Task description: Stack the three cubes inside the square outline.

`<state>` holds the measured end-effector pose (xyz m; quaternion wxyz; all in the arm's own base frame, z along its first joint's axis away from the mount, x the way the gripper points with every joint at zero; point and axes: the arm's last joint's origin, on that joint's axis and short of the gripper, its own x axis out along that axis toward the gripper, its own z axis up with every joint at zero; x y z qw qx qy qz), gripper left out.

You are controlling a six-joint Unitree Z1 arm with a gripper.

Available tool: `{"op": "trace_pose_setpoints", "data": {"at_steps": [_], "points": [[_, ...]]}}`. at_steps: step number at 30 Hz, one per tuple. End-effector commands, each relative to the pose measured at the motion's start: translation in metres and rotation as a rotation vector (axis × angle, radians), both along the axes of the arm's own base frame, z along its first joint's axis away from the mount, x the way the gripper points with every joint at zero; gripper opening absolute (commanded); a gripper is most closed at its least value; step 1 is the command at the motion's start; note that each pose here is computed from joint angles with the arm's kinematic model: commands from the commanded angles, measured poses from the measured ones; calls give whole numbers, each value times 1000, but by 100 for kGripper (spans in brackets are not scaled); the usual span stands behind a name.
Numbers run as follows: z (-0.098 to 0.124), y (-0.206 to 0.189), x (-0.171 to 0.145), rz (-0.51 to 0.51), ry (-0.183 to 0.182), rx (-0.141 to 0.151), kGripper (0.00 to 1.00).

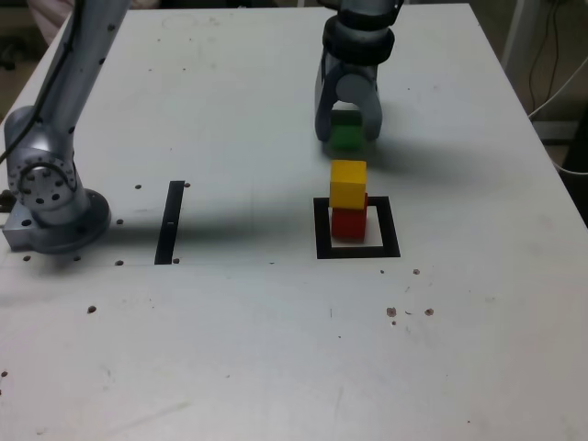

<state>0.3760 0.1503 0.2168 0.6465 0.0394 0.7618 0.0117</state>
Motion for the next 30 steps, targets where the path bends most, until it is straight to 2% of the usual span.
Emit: {"op": "trace_pose_setpoints", "data": {"at_steps": [1, 7, 11, 16, 24, 30], "points": [[14, -8, -4, -17, -17, 8, 10], [56, -40, -14, -52, -60, 25, 10], [76, -60, -25, -60, -52, 29, 10], [85, -84, -33, -82, -35, 29, 10], [109, -133, -45, -122, -74, 33, 10], [112, -159, -49, -129, -80, 24, 10]]}}
